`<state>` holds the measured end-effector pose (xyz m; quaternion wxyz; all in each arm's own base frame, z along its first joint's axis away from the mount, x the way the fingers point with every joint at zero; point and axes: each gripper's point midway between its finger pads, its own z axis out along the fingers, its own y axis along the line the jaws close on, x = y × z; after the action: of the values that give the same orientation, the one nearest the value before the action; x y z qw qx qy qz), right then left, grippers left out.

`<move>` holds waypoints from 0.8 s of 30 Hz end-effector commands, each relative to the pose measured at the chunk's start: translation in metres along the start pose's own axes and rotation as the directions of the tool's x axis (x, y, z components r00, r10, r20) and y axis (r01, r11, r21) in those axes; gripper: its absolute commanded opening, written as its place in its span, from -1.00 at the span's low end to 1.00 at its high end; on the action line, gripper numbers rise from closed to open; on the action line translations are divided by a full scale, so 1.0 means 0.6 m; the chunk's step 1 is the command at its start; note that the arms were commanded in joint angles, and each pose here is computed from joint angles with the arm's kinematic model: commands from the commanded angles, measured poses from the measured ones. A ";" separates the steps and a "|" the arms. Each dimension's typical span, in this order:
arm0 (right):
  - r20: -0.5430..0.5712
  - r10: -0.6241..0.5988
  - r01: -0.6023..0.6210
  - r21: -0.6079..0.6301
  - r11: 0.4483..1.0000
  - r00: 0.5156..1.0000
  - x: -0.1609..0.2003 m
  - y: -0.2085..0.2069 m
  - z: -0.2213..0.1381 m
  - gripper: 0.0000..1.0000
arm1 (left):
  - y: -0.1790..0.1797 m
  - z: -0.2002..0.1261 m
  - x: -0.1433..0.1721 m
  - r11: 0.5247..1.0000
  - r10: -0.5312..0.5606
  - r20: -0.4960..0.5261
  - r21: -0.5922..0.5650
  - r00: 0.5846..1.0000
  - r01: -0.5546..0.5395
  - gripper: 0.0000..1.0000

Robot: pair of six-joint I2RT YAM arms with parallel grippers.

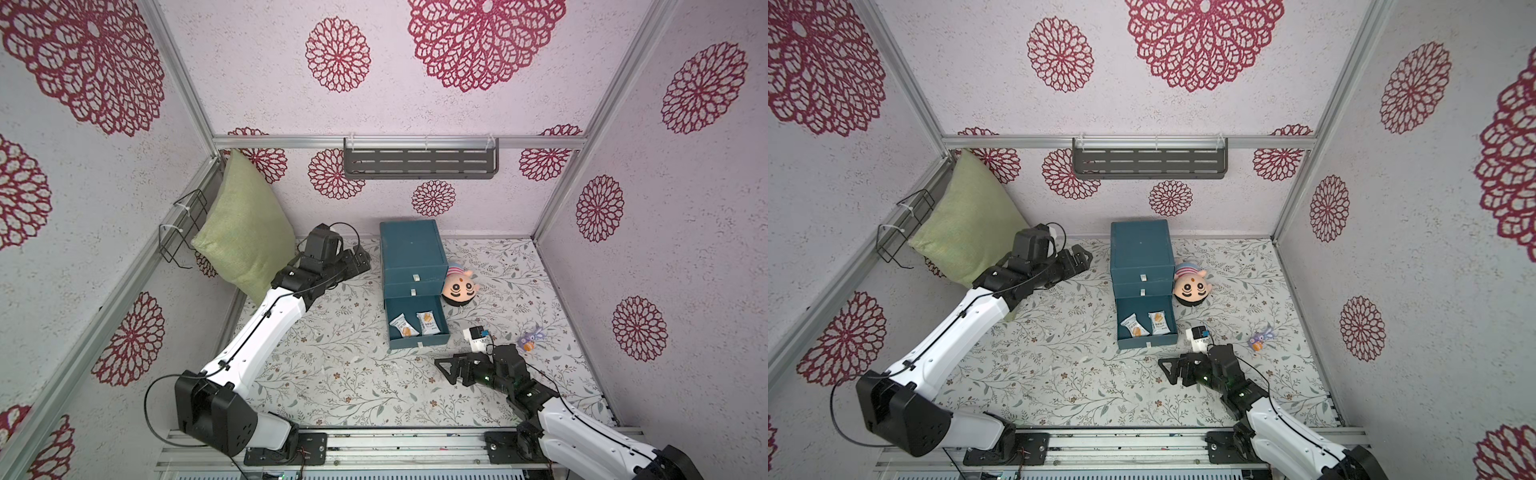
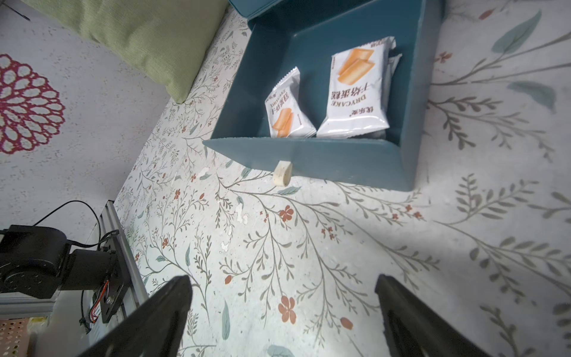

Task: Place the cookies into the drawer by color
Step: Close the drawer in the storage box.

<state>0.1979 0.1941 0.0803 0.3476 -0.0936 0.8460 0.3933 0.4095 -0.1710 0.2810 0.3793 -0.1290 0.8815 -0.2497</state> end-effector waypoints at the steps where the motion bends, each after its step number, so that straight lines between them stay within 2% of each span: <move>1: 0.021 0.009 -0.008 -0.034 0.999 1.000 -0.010 0.011 0.003 0.98 | 0.000 0.028 0.007 0.998 0.058 -0.093 -0.024 0.994 -0.060 0.95; 7: 0.001 0.022 -0.022 -0.041 0.999 1.000 0.004 0.008 0.008 0.98 | -0.013 0.071 0.001 0.996 0.084 -0.142 -0.018 0.986 -0.087 0.95; 16: -0.023 0.019 -0.020 -0.042 0.999 1.000 0.014 0.007 0.021 0.97 | -0.028 0.137 0.029 0.996 0.085 -0.248 0.045 0.965 -0.076 0.95; 21: -0.020 0.015 -0.016 -0.028 0.999 1.000 0.011 0.010 0.033 0.91 | -0.021 0.163 0.046 0.996 0.082 -0.287 0.045 0.954 -0.073 0.95; 24: -0.015 0.013 -0.013 0.006 1.000 1.000 0.003 0.005 0.043 0.80 | -0.015 0.172 0.056 0.996 0.084 -0.306 0.039 0.948 -0.076 0.96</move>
<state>0.1903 0.2079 0.0496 0.3023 -0.0969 0.8643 0.3901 0.4621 -0.2269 0.2081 0.2552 -0.0592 0.9286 -0.2630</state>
